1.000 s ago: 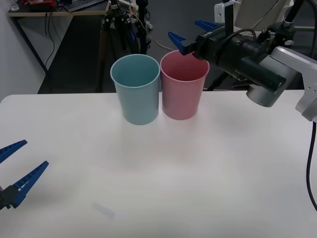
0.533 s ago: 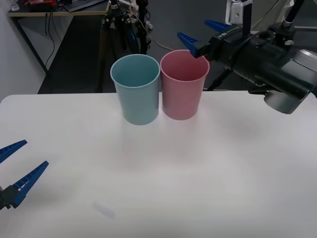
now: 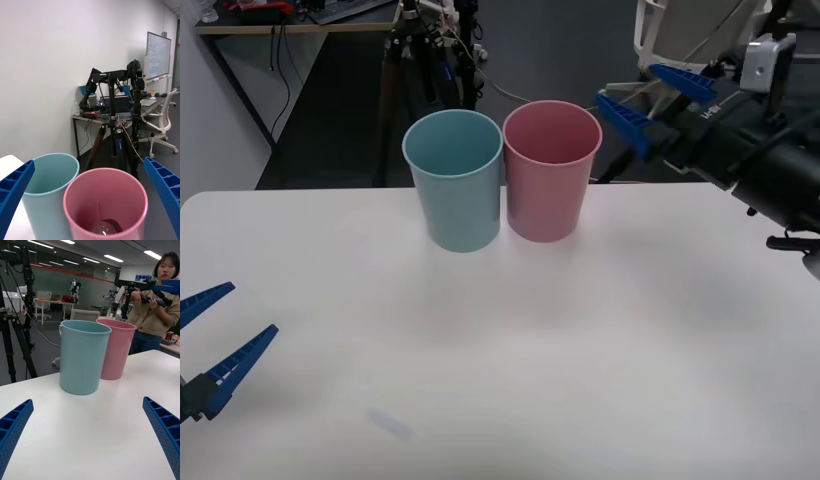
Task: Grasp the object on the table and drop it into the matching bin: aluminum can to the light blue bin, PET bottle to the pink bin.
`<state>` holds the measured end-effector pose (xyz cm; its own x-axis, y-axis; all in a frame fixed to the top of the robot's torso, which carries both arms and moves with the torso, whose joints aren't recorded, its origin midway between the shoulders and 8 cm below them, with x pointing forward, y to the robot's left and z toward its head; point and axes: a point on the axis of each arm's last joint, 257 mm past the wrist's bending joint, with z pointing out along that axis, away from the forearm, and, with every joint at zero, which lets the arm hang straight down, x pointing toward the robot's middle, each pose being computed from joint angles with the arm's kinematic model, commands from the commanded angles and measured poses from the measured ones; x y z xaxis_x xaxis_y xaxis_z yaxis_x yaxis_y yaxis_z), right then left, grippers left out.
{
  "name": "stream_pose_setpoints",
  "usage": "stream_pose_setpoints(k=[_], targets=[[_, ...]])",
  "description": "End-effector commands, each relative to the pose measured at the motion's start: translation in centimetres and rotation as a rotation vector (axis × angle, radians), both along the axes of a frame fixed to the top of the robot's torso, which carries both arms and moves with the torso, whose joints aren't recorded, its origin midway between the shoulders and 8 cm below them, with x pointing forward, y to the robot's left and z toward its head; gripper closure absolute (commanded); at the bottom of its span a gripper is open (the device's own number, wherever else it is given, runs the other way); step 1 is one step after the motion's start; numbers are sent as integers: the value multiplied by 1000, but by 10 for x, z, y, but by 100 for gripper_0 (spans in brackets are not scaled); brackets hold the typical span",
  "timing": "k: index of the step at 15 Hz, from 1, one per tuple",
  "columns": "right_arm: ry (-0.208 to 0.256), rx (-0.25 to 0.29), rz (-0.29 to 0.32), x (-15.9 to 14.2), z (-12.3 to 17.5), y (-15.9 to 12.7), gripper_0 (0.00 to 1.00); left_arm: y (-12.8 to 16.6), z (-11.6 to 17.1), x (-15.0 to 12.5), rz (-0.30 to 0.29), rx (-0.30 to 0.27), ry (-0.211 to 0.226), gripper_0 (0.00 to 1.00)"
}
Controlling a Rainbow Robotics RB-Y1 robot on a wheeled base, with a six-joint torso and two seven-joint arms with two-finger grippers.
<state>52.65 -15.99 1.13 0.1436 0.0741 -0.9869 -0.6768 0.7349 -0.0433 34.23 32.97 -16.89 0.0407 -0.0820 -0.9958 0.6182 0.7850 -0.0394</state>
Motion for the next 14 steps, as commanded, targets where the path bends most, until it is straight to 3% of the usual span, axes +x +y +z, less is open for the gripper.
stream_pose_setpoints(k=[1,3,7,9,14], targets=[[-19,-7,-5,-32,-12,-21,0,0,0,0,0,0,0,0],[-35,-40,-28,-53,-25,-38,0,0,0,0,0,0,0,0],[-12,-68,-43,-88,-54,-64,0,0,0,0,0,0,0,0],[-32,-103,-53,-102,-67,-77,0,0,0,0,0,0,0,0],[-25,-110,-77,-133,-110,-96,0,0,0,0,0,0,0,0]])
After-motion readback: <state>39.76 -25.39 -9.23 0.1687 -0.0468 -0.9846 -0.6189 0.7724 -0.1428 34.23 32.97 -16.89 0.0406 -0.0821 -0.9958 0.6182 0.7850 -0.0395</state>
